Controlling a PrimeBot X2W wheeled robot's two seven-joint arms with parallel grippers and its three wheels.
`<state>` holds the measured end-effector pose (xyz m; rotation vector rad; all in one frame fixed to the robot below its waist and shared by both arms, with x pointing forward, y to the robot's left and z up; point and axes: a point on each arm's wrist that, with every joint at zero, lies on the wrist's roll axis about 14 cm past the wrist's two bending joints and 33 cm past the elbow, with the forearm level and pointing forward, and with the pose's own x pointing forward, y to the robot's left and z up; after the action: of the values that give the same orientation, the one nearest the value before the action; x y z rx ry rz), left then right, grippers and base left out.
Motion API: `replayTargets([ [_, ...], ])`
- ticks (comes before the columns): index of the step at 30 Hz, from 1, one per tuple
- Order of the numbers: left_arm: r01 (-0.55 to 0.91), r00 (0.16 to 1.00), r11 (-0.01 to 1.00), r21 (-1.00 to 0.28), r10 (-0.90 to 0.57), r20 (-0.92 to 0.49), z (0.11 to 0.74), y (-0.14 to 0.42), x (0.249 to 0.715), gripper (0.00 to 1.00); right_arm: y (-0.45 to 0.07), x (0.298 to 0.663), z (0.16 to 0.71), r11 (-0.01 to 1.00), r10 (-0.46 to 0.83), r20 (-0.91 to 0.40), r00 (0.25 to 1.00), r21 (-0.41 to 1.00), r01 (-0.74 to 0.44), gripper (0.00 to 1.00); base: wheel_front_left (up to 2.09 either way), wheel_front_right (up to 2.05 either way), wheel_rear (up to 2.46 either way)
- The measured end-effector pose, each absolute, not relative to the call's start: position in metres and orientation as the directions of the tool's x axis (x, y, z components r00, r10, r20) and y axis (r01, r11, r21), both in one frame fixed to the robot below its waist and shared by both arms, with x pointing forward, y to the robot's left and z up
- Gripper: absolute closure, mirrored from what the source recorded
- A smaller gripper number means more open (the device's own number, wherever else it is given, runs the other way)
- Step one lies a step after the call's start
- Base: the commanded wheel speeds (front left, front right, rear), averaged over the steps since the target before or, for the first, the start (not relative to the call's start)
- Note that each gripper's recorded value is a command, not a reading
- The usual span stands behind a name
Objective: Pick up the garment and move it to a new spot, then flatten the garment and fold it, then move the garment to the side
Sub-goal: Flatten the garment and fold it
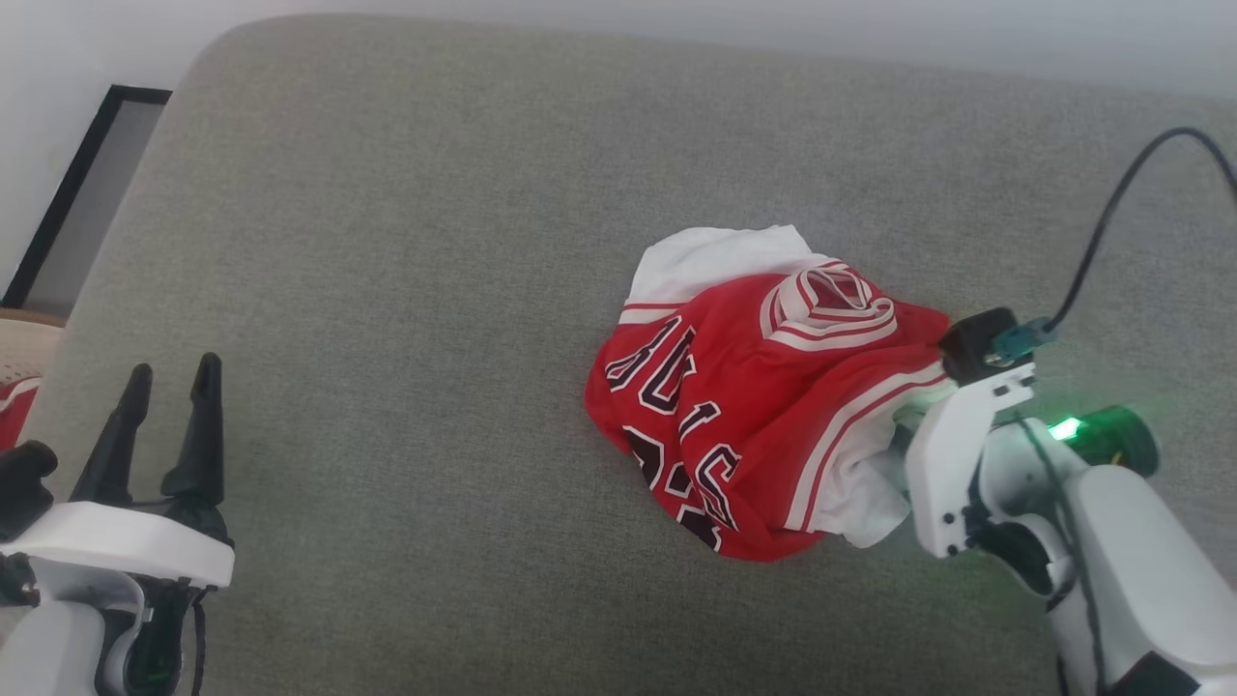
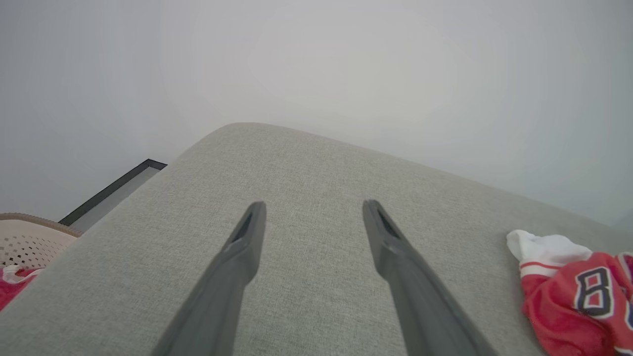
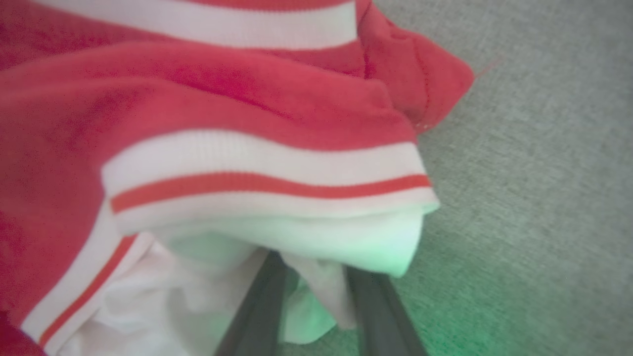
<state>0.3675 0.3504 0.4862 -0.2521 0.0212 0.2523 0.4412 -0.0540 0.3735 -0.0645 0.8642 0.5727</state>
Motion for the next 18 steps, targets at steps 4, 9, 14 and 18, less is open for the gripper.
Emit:
replayTargets([
  [4, -0.242, 0.97, 0.939, -0.243, 0.239, -0.041, 0.49, 0.35, 0.368, 0.0, -0.061, 0.438, 0.381, 0.85, 0.442, -0.74, 0.507, 0.165, -0.501, 1.0, 0.0, 0.0, 0.0],
  [9, -0.219, 0.975, 0.947, -0.235, 0.219, -0.024, 0.496, 0.348, 0.372, 0.0, -0.081, 0.44, 0.396, 0.864, 0.415, -0.734, 0.538, 0.132, -0.485, 1.0, 0.0, 0.0, 0.0],
  [14, -0.187, 0.982, 0.954, -0.236, 0.189, -0.013, 0.5, 0.341, 0.379, 0.0, -0.121, 0.454, 0.432, 0.902, 0.354, -0.686, 0.636, 0.071, -0.426, 1.0, 0.0, 0.0, 0.0],
  [18, -0.157, 0.987, 0.959, -0.237, 0.159, -0.01, 0.5, 0.333, 0.386, 0.0, -0.165, 0.464, 0.46, 0.938, 0.265, -0.658, 0.705, 0.007, -0.346, 1.0, 0.0, 0.0, 0.0],
])
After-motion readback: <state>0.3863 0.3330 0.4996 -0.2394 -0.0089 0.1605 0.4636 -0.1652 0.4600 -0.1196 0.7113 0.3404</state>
